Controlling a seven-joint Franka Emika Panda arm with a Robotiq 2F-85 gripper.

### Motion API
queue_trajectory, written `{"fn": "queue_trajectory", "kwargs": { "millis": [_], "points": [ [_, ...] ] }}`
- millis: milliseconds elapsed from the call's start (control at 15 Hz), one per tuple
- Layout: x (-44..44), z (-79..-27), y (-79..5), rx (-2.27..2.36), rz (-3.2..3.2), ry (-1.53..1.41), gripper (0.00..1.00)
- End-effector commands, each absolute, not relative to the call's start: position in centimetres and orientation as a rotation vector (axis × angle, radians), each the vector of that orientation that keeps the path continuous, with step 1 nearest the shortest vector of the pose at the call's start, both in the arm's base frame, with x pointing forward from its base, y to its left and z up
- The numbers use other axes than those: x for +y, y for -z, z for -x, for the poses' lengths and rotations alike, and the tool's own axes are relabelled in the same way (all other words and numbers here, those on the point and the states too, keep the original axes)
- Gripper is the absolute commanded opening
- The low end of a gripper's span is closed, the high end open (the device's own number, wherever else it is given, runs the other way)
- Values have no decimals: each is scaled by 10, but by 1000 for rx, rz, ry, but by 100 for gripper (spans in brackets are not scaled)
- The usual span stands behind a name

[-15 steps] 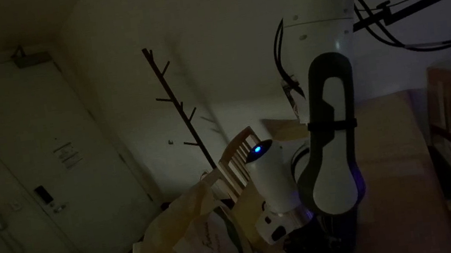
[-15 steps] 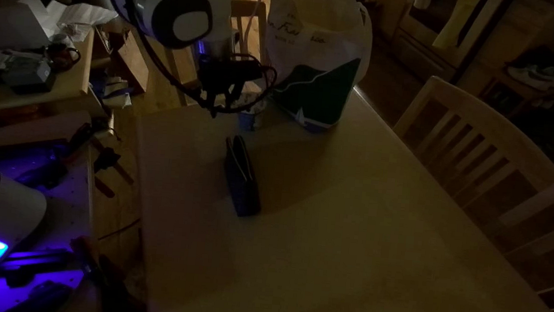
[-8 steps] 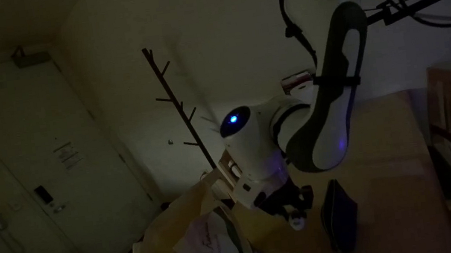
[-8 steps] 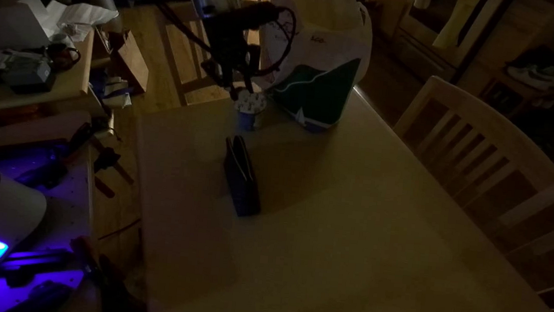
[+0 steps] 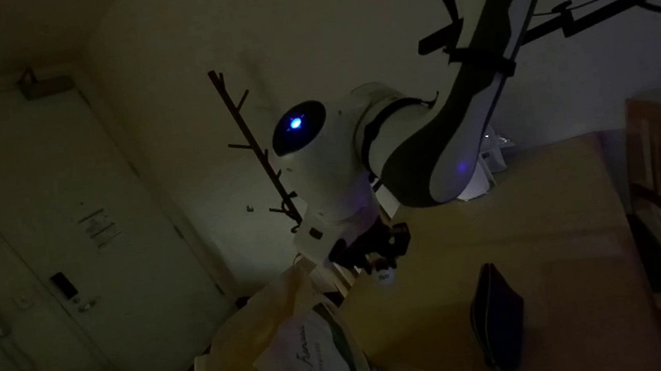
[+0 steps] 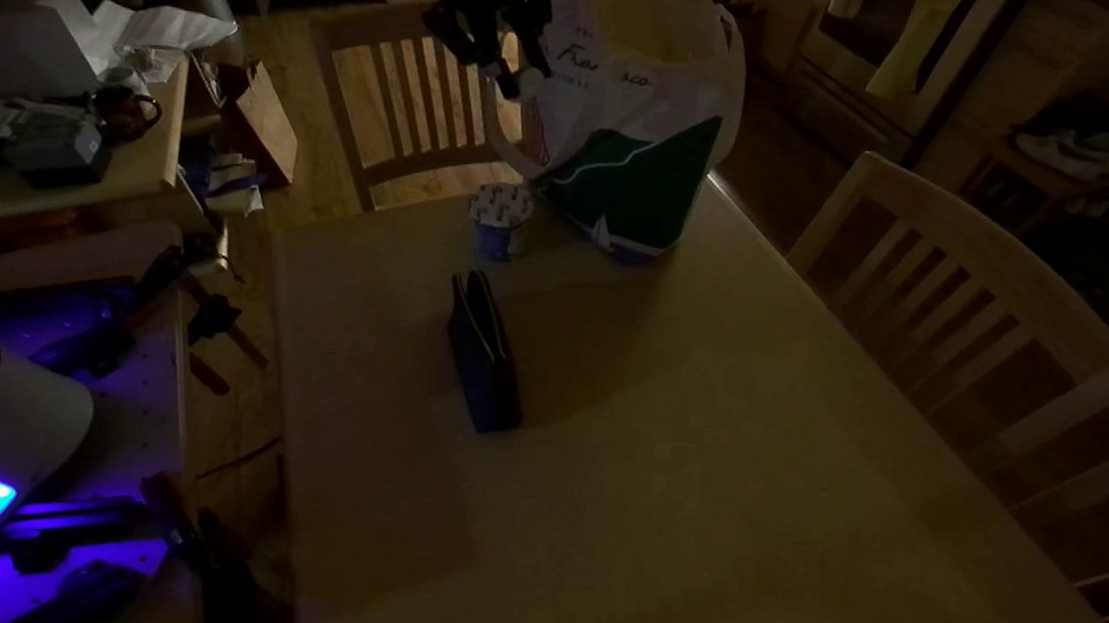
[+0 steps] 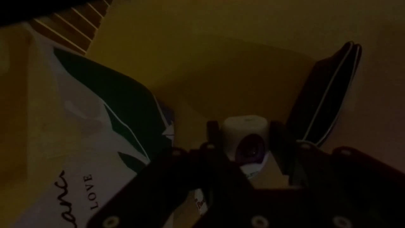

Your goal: Put the toothbrush inside the dark blue toiletry bag, pick up the white object from the table and put it inside the white and blue bag

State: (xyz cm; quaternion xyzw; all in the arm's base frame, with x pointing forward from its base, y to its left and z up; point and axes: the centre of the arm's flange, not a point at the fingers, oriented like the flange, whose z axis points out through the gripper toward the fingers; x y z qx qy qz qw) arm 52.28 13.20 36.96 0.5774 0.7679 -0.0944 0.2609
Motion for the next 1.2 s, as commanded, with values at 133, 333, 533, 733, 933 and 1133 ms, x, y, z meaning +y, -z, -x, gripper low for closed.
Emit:
{"fn": "queue_trajectory", "kwargs": {
  "millis": [133, 333, 533, 733, 933, 1133],
  "points": [
    [132, -523, -371, 2078, -1548, 257, 42],
    [134, -532, -382, 2053, -1408, 261, 17],
    [142, -554, -407, 2036, -1199, 259, 17],
    [151, -574, -433, 2001, -1026, 222, 17],
    [158, -599, -445, 2028, -854, 120, 17],
    [160, -627, -440, 2097, -749, -2, 17]
  ]
}}
